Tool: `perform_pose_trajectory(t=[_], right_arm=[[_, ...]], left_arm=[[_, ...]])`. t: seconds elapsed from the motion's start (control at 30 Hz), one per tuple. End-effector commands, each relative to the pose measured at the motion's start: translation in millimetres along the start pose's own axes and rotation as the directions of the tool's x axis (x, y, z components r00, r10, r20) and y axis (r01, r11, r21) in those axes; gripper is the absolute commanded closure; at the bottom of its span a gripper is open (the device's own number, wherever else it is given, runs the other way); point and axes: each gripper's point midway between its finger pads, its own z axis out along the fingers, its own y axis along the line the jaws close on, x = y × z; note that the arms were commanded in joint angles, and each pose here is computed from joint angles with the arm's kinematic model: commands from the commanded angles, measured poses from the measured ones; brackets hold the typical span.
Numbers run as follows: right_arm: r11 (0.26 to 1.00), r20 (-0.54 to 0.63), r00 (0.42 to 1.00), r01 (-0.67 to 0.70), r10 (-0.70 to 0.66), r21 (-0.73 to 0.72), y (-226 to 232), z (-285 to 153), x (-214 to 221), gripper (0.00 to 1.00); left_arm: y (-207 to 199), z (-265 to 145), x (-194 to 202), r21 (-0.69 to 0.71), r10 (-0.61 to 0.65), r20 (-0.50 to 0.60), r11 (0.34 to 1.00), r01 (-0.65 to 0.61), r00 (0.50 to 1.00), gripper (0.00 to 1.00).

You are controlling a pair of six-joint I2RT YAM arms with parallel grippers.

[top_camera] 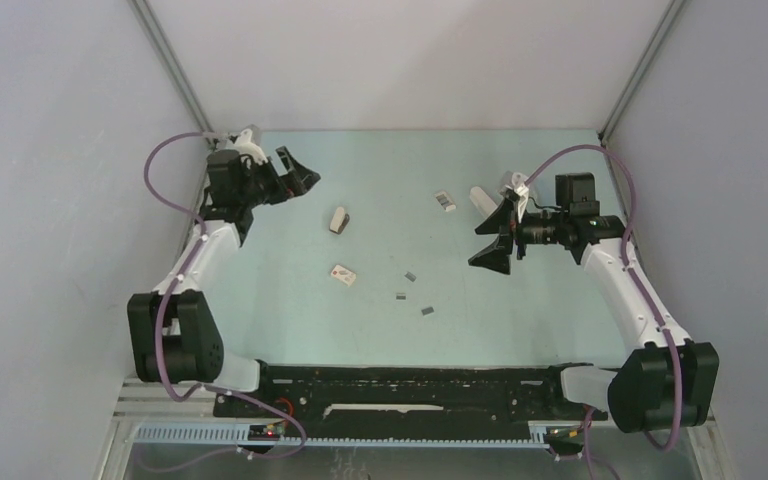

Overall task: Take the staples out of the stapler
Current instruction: Pick up the stapler from the center of the board.

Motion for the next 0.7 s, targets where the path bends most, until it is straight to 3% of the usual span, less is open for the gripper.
perform_pose_trajectory(t=[0.0, 0.17, 0.4, 0.67], right_arm=[[0.999, -0.013, 0.999, 0.040, -0.040, -0.006, -0.8, 2.6, -1.4, 0.07], [0.999, -0.015, 0.999, 0.040, -0.040, -0.011, 1.3, 2.6, -2.5, 0.07], [0.999, -0.020, 0.999, 0.040, -0.040, -0.016, 1.7, 4.4, -1.5, 0.07], [0.999, -0.028, 0.999, 0.037, -0.037, -0.014, 0.7, 5.8, 0.1, 0.07]], left_arm=[[10.2, 8.5, 17.2, -0.074, 0.028, -0.084, 0.997, -0.035, 0.996, 0.00], [6.8, 27.9, 52.3, -0.102, 0.105, -0.236, 0.986, -0.132, 0.966, 0.00], [15.4, 38.6, 69.2, -0.160, 0.180, -0.352, 0.955, -0.248, 0.919, 0.00], [21.7, 46.6, 69.3, -0.193, 0.191, -0.370, 0.942, -0.276, 0.909, 0.00]])
